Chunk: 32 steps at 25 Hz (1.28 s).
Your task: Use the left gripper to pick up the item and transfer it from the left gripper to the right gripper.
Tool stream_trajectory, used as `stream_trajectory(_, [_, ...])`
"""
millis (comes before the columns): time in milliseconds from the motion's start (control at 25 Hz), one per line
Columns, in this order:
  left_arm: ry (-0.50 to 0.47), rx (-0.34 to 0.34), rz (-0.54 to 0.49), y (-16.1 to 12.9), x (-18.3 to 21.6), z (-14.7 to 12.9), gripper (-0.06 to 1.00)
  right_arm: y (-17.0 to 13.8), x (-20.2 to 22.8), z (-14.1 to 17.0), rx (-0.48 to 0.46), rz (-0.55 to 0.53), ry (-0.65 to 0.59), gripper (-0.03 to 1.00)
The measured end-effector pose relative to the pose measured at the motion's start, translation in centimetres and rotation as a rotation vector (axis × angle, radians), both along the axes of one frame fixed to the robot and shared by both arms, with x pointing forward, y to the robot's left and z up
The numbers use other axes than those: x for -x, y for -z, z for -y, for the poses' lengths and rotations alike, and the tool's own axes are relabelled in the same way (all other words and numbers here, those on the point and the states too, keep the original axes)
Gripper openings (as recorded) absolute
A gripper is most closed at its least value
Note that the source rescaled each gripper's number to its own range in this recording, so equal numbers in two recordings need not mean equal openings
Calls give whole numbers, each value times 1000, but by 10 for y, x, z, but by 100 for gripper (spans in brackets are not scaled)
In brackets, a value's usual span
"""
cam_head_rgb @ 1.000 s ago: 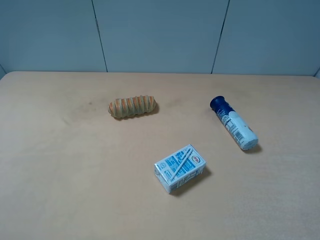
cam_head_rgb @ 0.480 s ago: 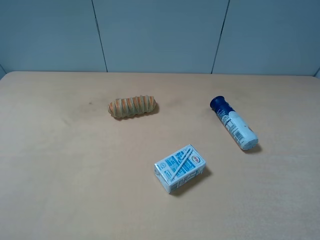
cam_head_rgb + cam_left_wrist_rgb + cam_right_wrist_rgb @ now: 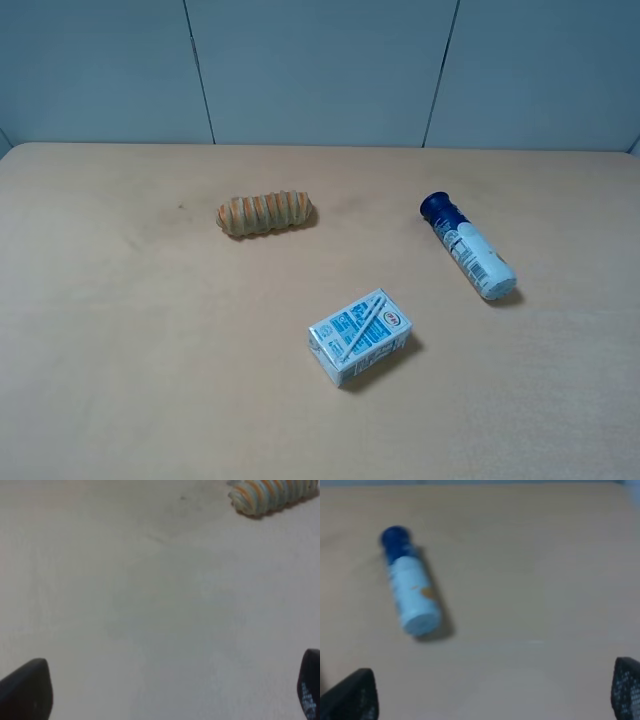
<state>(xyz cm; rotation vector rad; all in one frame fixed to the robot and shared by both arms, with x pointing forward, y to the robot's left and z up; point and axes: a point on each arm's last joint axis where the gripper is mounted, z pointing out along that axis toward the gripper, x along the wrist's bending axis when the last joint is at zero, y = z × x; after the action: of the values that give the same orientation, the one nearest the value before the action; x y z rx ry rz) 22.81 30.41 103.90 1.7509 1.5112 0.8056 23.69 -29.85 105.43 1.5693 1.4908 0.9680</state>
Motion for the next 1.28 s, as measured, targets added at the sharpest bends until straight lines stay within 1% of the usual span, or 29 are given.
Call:
stream_trajectory(120, [0, 0, 0, 0, 0, 0, 96, 0, 1, 0, 1, 12, 101, 100])
stream_trajectory(240, [-12, 0, 0, 0, 0, 0, 96, 0, 1, -1, 1, 12, 151, 100])
stream_trajectory(480, [-131, -4, 0, 0, 0, 1, 96, 0, 1, -1, 1, 12, 159, 100])
stream_trajectory(1280, [-137, -5, 0, 0, 0, 1, 96, 0, 1, -1, 1, 12, 159, 100])
